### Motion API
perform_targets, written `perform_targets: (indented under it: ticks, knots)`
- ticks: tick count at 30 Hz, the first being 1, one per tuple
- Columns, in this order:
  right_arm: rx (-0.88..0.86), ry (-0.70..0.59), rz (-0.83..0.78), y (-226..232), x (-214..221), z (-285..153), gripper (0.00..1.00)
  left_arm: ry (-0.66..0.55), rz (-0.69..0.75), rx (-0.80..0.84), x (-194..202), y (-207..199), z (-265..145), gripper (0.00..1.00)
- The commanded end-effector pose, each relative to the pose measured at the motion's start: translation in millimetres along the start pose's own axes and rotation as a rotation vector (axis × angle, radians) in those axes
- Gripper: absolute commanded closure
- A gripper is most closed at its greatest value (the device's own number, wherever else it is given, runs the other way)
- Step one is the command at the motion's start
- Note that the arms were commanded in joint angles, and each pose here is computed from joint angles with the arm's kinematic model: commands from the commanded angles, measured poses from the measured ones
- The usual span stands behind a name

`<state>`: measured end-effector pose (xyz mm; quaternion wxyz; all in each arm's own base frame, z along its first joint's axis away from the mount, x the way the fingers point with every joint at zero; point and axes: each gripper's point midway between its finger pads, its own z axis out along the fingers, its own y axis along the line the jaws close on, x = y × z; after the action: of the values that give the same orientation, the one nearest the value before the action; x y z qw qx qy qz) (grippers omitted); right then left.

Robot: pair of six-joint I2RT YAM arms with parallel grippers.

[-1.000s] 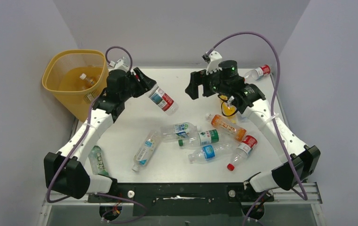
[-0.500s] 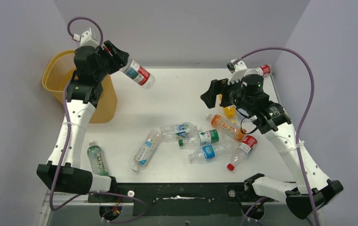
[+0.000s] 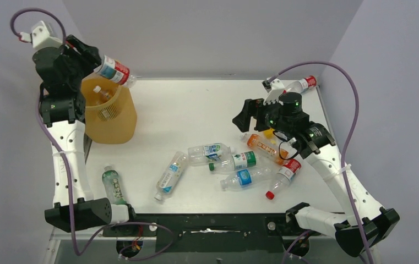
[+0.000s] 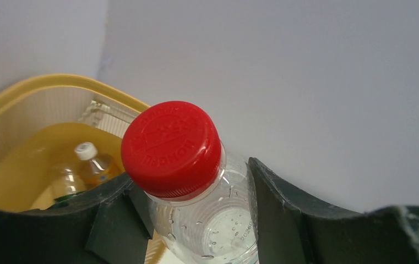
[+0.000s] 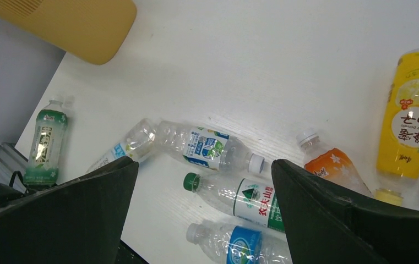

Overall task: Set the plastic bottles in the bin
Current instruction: Place the plastic bottle in the trash bin.

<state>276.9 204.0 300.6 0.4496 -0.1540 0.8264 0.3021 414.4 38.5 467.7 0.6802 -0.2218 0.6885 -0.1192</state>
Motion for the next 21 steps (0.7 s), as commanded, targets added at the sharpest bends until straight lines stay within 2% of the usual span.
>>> perform_targets:
  ticks: [1, 9, 21]
  knots:
    - [-0.044, -0.034, 0.000, 13, -5, 0, 0.02, -0.176, 0.030, -0.055, -64, 23, -29, 0.50]
    - [-0.012, -0.002, -0.014, 19, 6, 3, 0.02, -0.215, 0.008, -0.184, -86, 76, -14, 0.50]
    - [0.016, 0.001, -0.001, 24, 20, 0, 0.02, -0.122, 0.004, -0.253, -48, 115, 29, 0.49]
